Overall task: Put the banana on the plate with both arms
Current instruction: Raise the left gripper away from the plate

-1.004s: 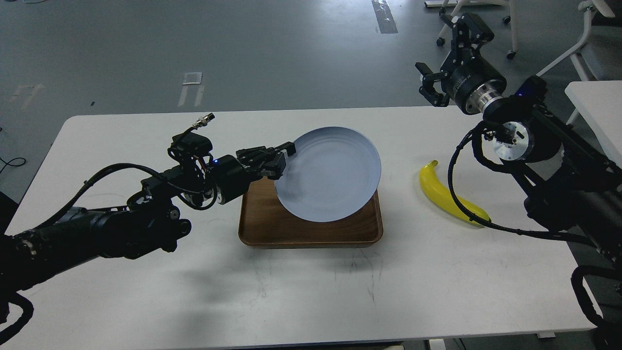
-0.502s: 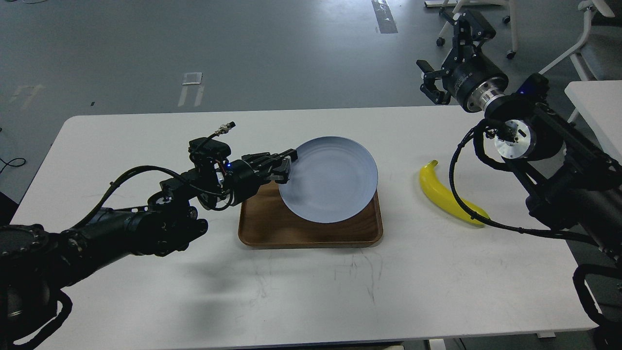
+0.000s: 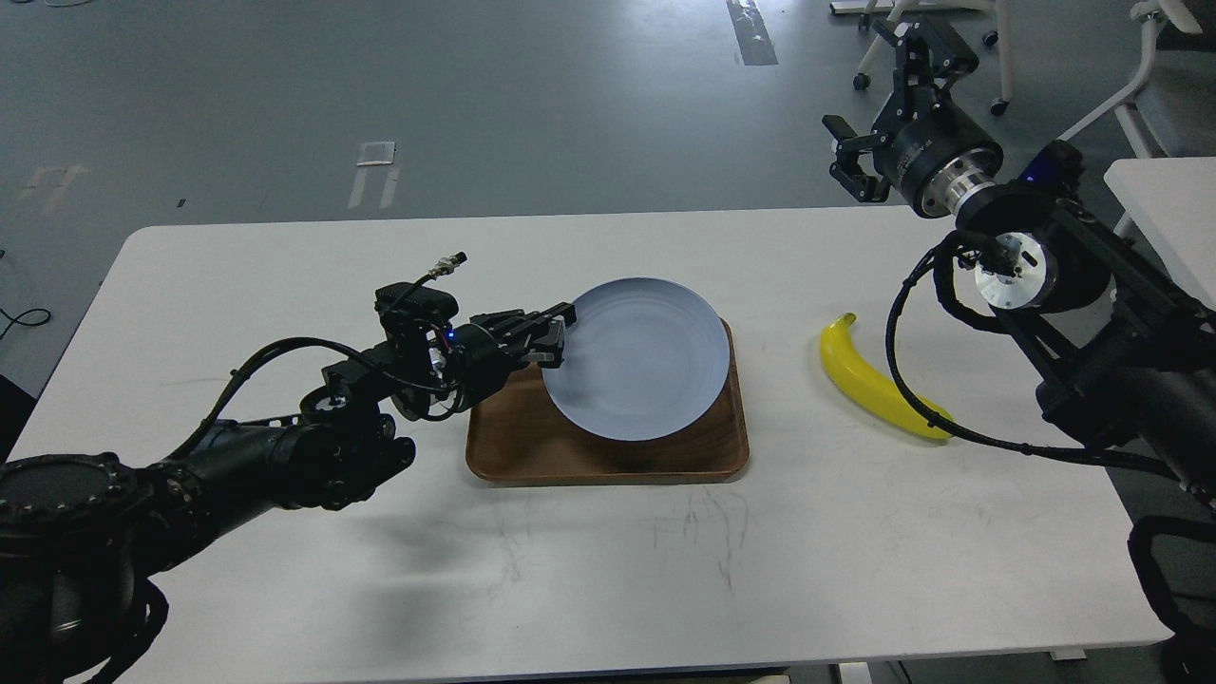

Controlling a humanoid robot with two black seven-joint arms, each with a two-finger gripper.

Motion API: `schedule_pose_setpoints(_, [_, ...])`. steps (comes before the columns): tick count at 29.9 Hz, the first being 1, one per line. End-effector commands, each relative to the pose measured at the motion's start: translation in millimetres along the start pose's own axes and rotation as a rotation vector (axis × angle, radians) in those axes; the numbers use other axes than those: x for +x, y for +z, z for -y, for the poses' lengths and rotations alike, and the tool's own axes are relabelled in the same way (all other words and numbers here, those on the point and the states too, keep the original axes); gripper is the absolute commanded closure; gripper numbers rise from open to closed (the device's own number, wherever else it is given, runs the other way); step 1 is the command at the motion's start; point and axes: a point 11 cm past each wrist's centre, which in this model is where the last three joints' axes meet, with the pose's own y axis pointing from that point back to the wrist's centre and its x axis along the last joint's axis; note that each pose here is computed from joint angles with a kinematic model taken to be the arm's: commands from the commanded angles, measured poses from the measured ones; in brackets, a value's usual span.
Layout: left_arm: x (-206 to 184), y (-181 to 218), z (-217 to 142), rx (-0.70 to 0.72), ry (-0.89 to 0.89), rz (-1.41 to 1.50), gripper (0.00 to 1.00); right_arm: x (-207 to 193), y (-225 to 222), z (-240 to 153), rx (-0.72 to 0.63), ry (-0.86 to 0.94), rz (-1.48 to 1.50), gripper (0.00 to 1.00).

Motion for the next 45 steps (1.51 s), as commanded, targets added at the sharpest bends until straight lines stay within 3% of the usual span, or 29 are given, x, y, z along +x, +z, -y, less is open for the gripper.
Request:
schedule_pose_setpoints(1, [-8.7, -4.7, -4.2, 0.014, -0.011, -0.008, 1.00, 0.2, -0.1, -0.1, 0.000, 0.000, -0.001, 0.00])
schedule_pose_setpoints(4, [-7.0, -13.4, -6.2, 0.043, -0.007, -0.001, 0.94, 0.4, -0.1, -0.1, 0.000, 0.002, -0.001, 0.00])
schedule_pose_setpoints(6, [-9.4, -10.7, -3.0, 0.042, -0.009, -0.002, 0.72, 0.1, 0.3, -0.1, -0.001, 0.000, -0.002, 0.00])
schedule_pose_setpoints(10, [-9.0, -8.8, -1.7, 0.038, -0.006, -0.007, 0.43, 0.1, 0.3, -0.1, -0.001, 0.000, -0.002, 0.00])
schedule_pose_setpoints(11, [-8.2, -8.3, -1.3, 0.037, -0.004, -0.007, 0.25, 0.4, -0.1, -0.1, 0.000, 0.002, -0.001, 0.00])
schedule_pose_setpoints(13, [-8.4, -7.3, -1.0, 0.034, -0.004, -0.008, 0.17, 0.1, 0.3, -0.1, -0.001, 0.000, -0.002, 0.00])
schedule_pose_setpoints(18, [-7.6, -7.0, -0.9, 0.032, -0.003, -0.009, 0.11, 1.6, -0.9, -0.5, 0.001, 0.004, -0.003, 0.00])
schedule_pose_setpoints(20, [0.9, -14.5, -4.2, 0.049, 0.011, 0.000, 0.03, 5.2, -3.7, -1.8, 0.004, 0.010, -0.010, 0.00])
schedule_pose_setpoints(23, [18.7, -20.9, -5.6, 0.073, 0.070, -0.039, 0.03, 8.8, -7.0, -2.8, 0.007, 0.015, -0.018, 0.00])
schedule_pose_setpoints(24, [30.1, -23.8, -6.1, 0.082, 0.098, -0.057, 0.03, 8.8, -7.1, -3.0, 0.007, 0.014, -0.020, 0.00])
schedule_pose_setpoints(26, [97.6, -23.9, -4.3, 0.086, 0.258, -0.167, 0.02, 8.1, -13.0, -3.5, 0.015, 0.007, -0.032, 0.00])
schedule_pose_setpoints(30, [152.8, -7.7, -3.7, 0.009, 0.329, -0.441, 0.02, 10.8, -21.7, -5.1, 0.017, 0.002, -0.102, 0.00])
schedule_pose_setpoints(33, [198.4, -1.6, -14.7, -0.131, 0.379, -0.852, 0.02, 12.7, -25.0, -9.6, 0.011, -0.010, -0.252, 0.00])
schedule_pose_setpoints(35, [208.8, -2.5, -16.8, -0.146, 0.331, -1.113, 0.02, 16.0, -30.3, -17.1, 0.006, -0.023, -0.381, 0.00])
schedule_pose_setpoints(38, [210.3, -7.8, -20.5, -0.124, 0.289, -1.270, 0.02, 22.8, -29.6, -24.2, -0.014, -0.027, -0.496, 0.00])
schedule_pose_setpoints(41, [176.2, -7.2, -20.2, -0.082, 0.157, -1.476, 0.02, 22.7, -28.4, -32.7, 0.002, -0.063, -0.613, 0.00])
schedule_pose_setpoints(45, [165.3, 18.0, -40.2, -0.219, 0.093, -1.592, 0.02, 22.5, -27.2, -41.8, 0.003, -0.103, -0.742, 0.00])
